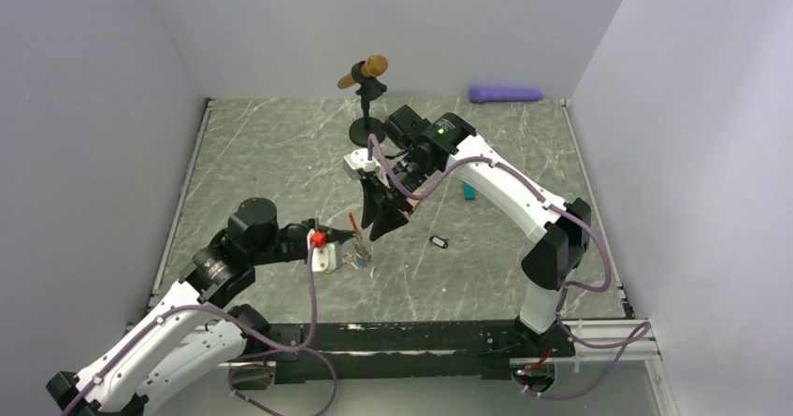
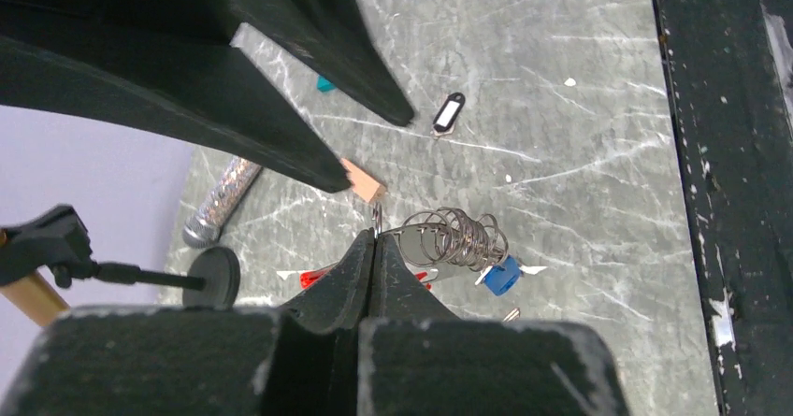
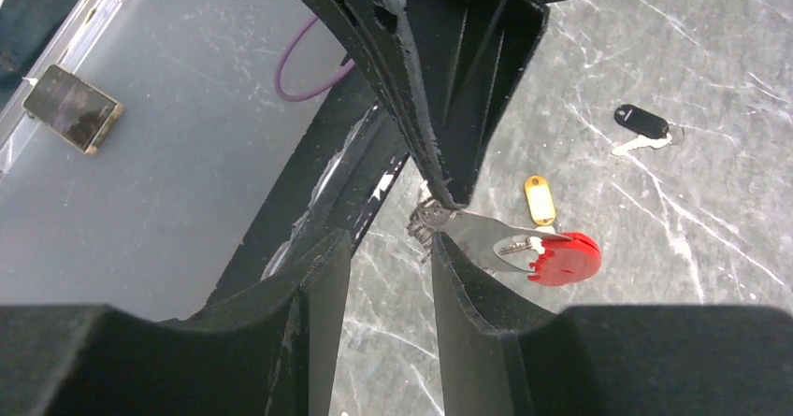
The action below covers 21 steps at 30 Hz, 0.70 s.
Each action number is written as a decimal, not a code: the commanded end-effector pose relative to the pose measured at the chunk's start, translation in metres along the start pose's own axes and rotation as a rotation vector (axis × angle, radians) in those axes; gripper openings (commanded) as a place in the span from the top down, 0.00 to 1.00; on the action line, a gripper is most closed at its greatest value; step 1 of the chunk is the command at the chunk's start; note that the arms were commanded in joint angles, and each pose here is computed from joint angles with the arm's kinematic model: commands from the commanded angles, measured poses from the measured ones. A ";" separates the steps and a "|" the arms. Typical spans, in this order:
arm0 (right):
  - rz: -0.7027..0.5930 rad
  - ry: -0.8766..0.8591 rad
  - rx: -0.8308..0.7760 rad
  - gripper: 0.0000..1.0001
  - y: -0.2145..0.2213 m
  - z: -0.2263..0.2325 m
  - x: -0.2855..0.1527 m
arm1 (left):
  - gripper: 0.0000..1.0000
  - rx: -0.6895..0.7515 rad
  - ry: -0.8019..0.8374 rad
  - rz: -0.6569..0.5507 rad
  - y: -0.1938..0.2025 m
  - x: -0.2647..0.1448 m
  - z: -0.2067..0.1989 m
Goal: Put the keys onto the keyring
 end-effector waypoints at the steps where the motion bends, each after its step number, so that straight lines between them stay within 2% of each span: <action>1: -0.046 -0.023 -0.051 0.58 -0.013 0.015 -0.007 | 1.00 0.239 0.057 -0.139 -0.010 -0.004 -0.014; 4: -0.036 -0.019 -0.058 0.56 -0.009 0.015 -0.009 | 1.00 0.320 0.052 -0.180 -0.010 -0.008 -0.022; 9: -0.029 -0.017 -0.065 0.54 -0.005 0.015 -0.010 | 1.00 0.356 0.058 -0.186 -0.011 -0.010 -0.023; 21: -0.016 -0.012 -0.064 0.52 0.002 0.013 -0.011 | 1.00 0.363 0.050 -0.237 -0.015 -0.010 -0.027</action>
Point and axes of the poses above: each gripper's point midway between its finger pads, its own x axis out along the fingers, its own z axis along the line the jaws close on, y = z × x, the point moved 5 cm from there along -x, back along the fingers, and after that the axes turned 1 degree about -x, right-handed, at the moved point
